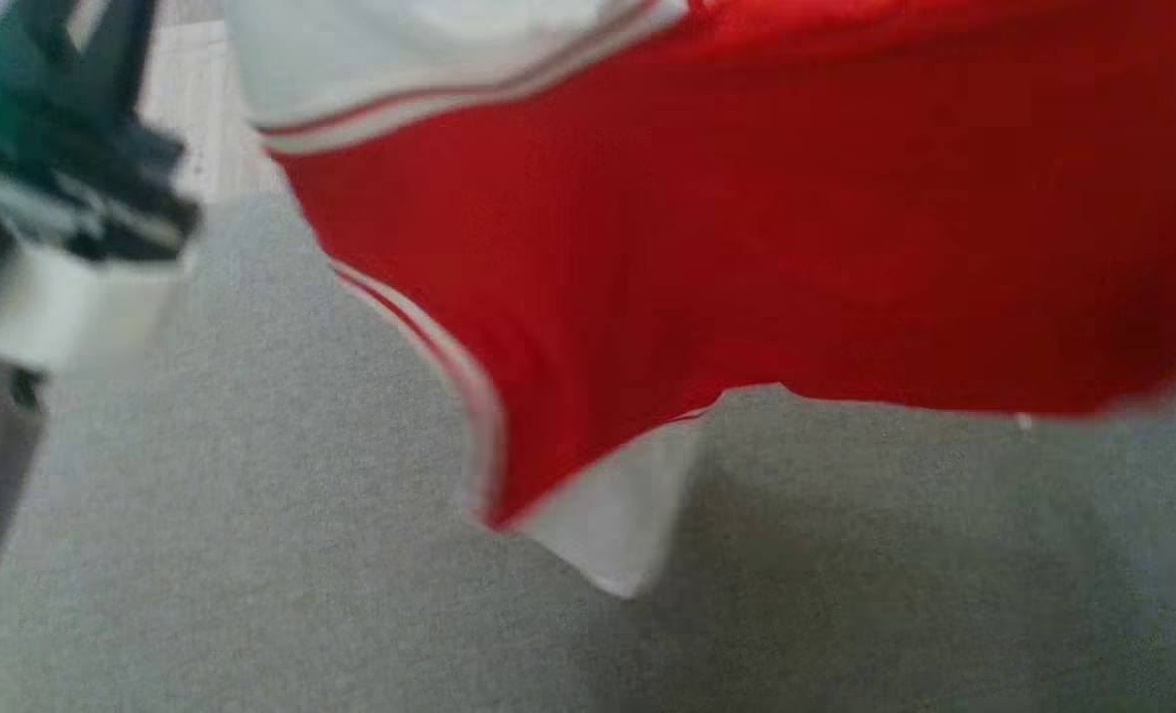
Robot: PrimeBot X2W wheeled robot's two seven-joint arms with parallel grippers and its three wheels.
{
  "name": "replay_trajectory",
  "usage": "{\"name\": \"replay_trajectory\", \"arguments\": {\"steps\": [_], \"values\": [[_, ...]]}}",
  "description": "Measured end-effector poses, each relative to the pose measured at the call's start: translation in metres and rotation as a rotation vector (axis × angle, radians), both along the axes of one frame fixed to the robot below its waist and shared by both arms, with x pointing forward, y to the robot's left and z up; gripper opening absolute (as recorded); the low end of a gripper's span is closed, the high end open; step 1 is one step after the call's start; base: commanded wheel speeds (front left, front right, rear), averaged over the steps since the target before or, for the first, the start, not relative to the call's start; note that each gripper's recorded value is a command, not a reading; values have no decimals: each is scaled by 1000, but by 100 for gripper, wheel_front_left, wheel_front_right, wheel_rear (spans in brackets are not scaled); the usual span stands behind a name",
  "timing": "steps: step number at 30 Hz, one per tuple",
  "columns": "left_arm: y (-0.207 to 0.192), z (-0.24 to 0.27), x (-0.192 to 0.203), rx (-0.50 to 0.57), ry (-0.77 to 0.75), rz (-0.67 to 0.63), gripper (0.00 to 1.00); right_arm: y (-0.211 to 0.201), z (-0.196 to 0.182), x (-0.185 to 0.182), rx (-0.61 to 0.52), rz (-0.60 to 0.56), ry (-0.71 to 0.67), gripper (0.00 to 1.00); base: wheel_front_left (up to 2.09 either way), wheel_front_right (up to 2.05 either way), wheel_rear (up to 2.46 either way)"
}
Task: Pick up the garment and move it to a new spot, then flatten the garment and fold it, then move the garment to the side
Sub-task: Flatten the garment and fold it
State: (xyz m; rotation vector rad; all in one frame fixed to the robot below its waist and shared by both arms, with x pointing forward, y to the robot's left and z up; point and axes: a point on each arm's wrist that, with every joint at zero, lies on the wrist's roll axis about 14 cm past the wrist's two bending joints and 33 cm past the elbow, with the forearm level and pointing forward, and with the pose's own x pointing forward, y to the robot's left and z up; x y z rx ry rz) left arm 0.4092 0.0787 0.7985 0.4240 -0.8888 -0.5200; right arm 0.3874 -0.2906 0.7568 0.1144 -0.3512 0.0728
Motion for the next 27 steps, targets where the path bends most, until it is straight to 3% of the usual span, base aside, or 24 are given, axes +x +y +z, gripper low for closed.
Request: {"name": "replay_trajectory", "arguments": {"steps": [3, 10, 16, 23, 25, 27], "values": [[3, 19, 18, 8, -4, 18, 0, 15, 3, 21, -22, 40, 29, 0, 0, 0, 0], [7, 13, 102, 50, 113, 112, 0, 47, -37, 101, -48, 91, 182, 0, 0, 0, 0], [20, 11, 170, 79, 144, 221, 0, 64, -51, 168, -56, 85, 173, 0, 0, 0, 0], [25, 53, 199, 30, 6, 290, 0, 51, -41, 212, -73, 21, 50, 0, 0, 0, 0], [18, 50, 201, 29, -5, 262, 0, 48, -51, 220, -90, 12, 56, 0, 0, 0, 0], [12, 23, 207, 31, 33, 220, 0, 48, -85, 233, -109, 14, 111, 0, 0, 0, 0]]}}
